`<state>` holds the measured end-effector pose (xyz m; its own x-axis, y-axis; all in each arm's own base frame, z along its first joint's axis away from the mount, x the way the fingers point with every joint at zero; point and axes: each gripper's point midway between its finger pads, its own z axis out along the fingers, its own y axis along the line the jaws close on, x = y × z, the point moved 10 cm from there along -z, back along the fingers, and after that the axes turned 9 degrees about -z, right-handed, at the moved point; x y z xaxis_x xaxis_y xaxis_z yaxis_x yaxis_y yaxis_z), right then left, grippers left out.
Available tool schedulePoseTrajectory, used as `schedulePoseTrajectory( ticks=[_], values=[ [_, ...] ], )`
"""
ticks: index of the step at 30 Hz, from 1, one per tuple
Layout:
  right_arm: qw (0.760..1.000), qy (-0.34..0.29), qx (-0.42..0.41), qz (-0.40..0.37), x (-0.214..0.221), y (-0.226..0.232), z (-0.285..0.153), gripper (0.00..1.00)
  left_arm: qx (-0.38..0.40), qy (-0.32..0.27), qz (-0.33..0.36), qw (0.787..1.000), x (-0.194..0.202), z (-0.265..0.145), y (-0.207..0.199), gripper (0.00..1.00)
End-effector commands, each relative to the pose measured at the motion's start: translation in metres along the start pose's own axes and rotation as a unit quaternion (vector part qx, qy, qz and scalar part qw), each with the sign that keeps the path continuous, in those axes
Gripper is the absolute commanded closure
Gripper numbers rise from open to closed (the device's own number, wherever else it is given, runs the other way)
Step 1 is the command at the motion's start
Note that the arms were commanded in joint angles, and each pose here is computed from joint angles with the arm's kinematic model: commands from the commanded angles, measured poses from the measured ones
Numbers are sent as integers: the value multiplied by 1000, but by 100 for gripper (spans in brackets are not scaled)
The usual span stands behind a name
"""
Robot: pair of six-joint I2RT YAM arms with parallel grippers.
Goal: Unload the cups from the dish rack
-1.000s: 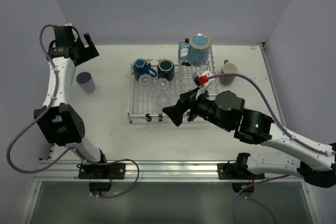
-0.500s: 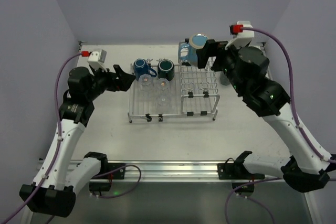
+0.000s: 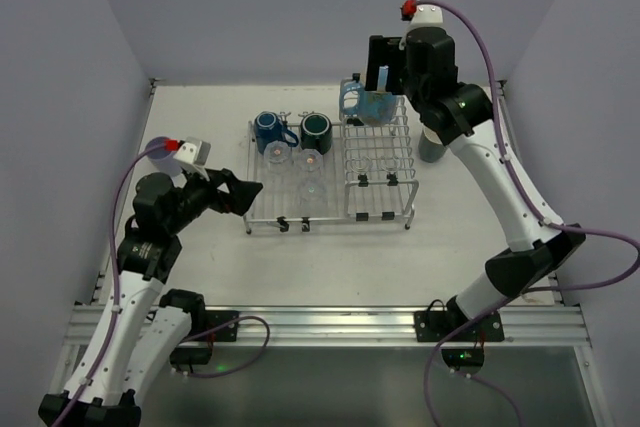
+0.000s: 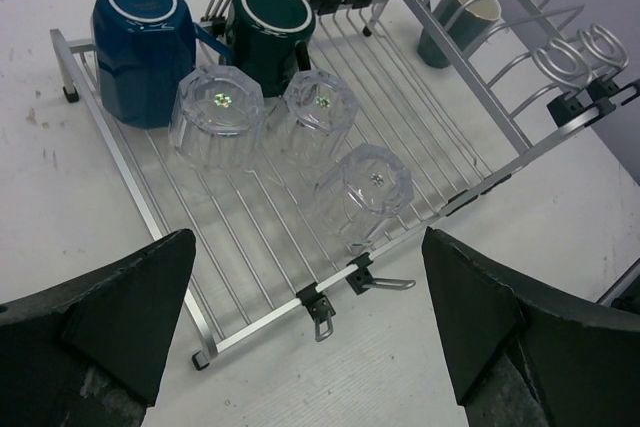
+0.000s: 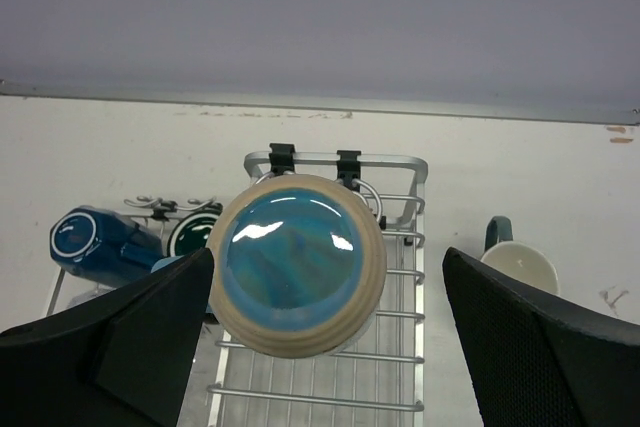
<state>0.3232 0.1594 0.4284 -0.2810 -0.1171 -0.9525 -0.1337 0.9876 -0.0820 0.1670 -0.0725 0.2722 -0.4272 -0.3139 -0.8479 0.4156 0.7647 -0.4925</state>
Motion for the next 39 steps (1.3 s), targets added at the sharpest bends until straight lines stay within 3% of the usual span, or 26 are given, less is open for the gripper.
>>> schedulePoseTrajectory(
  ticks=[1, 30, 31, 33, 35, 36, 38, 39],
  values=[
    [1000, 4, -25, -8, -7, 1, -2, 1, 12, -10, 27, 1000, -5, 6, -1, 0],
    [998, 67, -4, 15, 34, 19, 45, 3, 25, 7, 24, 999, 2, 10, -5, 0],
    [998, 65, -4, 22, 34, 20, 45, 6, 25, 7, 23, 999, 2, 10, -5, 0],
    [998, 60, 0, 35, 33, 20, 44, 25, 25, 5, 22, 999, 1, 10, -5, 0],
    [998, 51, 5, 47, 33, 20, 45, 48, 27, 7, 17, 999, 1, 10, -5, 0],
    [998, 39, 5, 56, 29, 19, 41, 64, 34, 9, 13, 999, 1, 11, -7, 0],
    [998, 21, 9, 64, 24, 16, 39, 68, 42, 12, 7, 999, 2, 11, -8, 0],
    [998, 14, 10, 67, 21, 16, 36, 77, 46, 10, 6, 999, 1, 10, -10, 0]
  ],
)
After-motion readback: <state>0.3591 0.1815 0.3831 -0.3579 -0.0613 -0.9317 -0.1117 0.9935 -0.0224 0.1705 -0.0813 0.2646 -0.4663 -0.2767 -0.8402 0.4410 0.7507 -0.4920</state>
